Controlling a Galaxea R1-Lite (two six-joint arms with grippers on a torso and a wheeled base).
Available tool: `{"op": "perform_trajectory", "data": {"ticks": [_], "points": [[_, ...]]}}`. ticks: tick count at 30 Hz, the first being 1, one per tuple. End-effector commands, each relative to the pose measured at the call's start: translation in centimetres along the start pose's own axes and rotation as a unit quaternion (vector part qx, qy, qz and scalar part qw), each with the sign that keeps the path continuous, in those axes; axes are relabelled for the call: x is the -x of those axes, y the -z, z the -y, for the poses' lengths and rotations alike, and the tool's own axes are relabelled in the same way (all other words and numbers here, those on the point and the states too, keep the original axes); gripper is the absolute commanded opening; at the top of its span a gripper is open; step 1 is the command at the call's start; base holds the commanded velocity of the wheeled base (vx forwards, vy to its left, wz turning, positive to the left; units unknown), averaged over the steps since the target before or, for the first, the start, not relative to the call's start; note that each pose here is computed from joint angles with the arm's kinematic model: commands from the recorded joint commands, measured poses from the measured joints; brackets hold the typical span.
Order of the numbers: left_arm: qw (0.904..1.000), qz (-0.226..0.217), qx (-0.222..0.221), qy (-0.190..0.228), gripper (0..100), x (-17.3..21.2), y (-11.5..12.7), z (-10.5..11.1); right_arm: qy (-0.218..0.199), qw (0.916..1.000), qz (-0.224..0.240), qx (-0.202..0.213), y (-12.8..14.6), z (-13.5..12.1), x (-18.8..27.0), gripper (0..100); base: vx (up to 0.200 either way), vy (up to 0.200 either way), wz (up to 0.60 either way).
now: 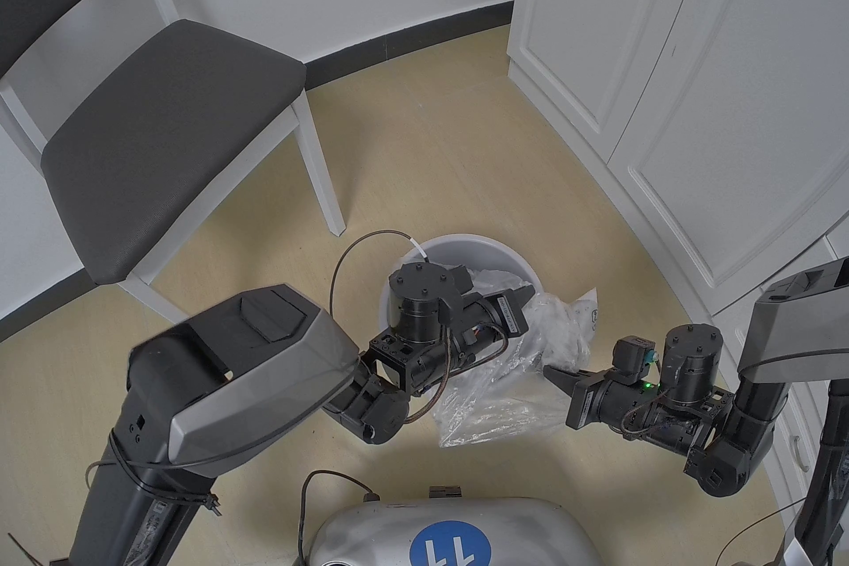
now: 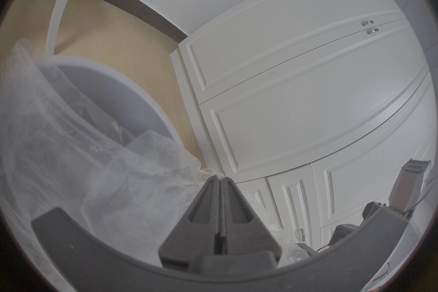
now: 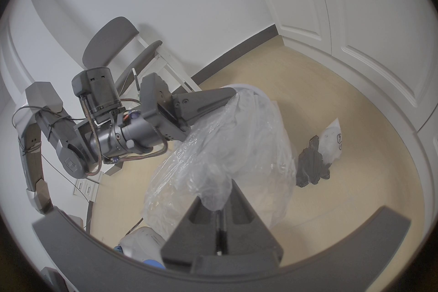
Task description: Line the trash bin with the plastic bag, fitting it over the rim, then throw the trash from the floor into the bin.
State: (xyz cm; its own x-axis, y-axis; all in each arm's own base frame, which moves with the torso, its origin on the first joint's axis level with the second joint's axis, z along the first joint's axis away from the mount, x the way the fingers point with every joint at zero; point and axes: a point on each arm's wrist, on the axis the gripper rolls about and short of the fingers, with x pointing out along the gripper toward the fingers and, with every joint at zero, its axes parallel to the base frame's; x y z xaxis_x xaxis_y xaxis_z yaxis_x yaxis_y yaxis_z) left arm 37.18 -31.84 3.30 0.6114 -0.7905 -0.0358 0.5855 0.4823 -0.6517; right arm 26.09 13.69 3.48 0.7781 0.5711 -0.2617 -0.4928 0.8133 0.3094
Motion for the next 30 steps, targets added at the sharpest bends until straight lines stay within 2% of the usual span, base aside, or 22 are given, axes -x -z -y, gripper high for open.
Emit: {"op": "perform_trajectory", "data": {"ticks": [1, 8, 18, 24, 25, 27, 28, 29, 30], "points": [[0.9999, -0.007, 0.003, -0.010, 0, -0.6, 1.1, -1.4, -0.001, 1.0000, 0.003, 0.000, 0.1, 0.1, -0.3, 0, 0.000, 0.000, 0.00], [0.9999, -0.005, 0.002, -0.009, 0, -2.1, 2.2, -2.9, 0.001, 1.0000, 0.001, -0.003, 0.4, 0.3, -0.8, 0, 0.000, 0.000, 0.00], [0.9997, 0.007, 0.003, -0.022, 0, -3.2, 1.1, -4.8, 0.034, 0.9988, 0.027, -0.023, 0.4, 0.7, -2.8, 0, 0.000, 0.000, 0.00], [0.9990, 0.035, 0.001, -0.027, 0, -2.5, -1.5, -4.9, 0.033, 0.9982, 0.037, -0.034, 0.0, 0.7, -2.9, 0, 0.000, 0.000, 0.00], [0.9984, 0.048, -0.001, -0.030, 0, -1.5, -3.4, -4.4, 0.034, 0.9981, 0.039, -0.034, -0.2, 0.6, -2.8, 0, 0.000, 0.000, 0.00], [0.9980, 0.056, -0.004, -0.028, 0, -1.0, -4.3, -3.9, 0.035, 0.9980, 0.041, -0.033, -0.3, 0.7, -2.8, 0, 0.000, 0.000, 0.00], [0.9972, 0.071, -0.008, -0.020, 0, 0.3, -6.0, -3.1, 0.036, 0.9977, 0.046, -0.033, -0.5, 0.7, -2.8, 0, 0.000, 0.000, 0.00], [0.9972, 0.071, -0.008, -0.020, 0, 0.3, -6.0, -3.1, 0.036, 0.9977, 0.046, -0.033, -0.5, 0.7, -2.8, 0, 0.000, 0.000, 0.00], [0.9966, 0.079, -0.011, -0.017, 0, 1.3, -7.2, -2.6, 0.036, 0.9974, 0.053, -0.034, -0.9, 0.8, -2.8, 0, 0.000, 0.000, 0.00]]}}
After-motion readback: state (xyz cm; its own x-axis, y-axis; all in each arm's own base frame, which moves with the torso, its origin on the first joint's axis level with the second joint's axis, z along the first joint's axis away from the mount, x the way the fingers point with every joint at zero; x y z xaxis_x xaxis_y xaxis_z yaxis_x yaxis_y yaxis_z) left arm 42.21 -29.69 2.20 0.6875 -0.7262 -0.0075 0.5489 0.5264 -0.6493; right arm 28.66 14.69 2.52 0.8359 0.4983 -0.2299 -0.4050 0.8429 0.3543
